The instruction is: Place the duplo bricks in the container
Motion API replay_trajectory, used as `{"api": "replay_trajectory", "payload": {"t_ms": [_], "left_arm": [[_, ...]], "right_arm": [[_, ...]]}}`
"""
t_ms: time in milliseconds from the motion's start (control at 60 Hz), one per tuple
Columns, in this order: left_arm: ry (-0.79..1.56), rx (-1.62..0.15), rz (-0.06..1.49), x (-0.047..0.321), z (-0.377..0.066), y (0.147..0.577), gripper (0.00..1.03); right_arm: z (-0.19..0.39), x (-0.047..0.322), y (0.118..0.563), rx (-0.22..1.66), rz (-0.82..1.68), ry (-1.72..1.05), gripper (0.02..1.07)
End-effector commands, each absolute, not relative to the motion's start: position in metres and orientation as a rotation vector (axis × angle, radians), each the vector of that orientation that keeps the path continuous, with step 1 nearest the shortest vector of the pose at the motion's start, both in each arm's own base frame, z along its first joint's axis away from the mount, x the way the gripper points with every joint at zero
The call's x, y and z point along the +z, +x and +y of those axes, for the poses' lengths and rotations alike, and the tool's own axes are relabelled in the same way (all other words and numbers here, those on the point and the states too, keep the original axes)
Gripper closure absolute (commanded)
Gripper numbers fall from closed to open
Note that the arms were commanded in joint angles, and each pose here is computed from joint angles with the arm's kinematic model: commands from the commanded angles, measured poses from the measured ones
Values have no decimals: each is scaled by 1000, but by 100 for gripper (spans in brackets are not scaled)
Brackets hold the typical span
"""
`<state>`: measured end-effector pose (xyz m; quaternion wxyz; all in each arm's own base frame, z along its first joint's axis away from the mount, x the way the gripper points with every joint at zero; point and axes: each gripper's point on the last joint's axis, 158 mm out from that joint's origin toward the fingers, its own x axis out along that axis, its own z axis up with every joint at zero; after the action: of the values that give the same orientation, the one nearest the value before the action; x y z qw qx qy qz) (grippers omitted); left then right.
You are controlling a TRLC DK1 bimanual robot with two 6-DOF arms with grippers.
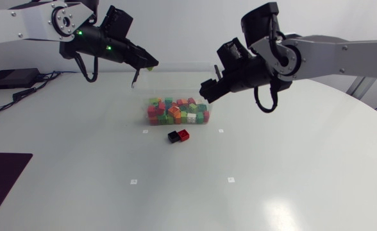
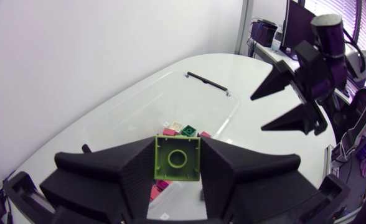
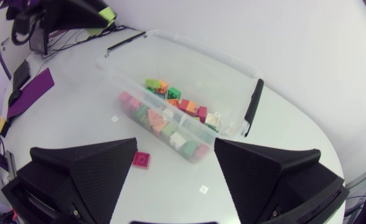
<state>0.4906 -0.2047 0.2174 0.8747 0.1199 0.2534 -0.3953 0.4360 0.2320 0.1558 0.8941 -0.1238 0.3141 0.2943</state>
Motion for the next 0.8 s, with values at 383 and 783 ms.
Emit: {"api": "replay_trajectory", "payload": {"t_ms": [383, 783], "left_arm": [[205, -787, 567, 186, -225, 552, 57], [237, -745, 563, 195, -210, 542, 7]], "right_arm": [[259, 102, 375, 716, 756, -329, 17], [273, 36, 368, 721, 885, -366, 17]]}}
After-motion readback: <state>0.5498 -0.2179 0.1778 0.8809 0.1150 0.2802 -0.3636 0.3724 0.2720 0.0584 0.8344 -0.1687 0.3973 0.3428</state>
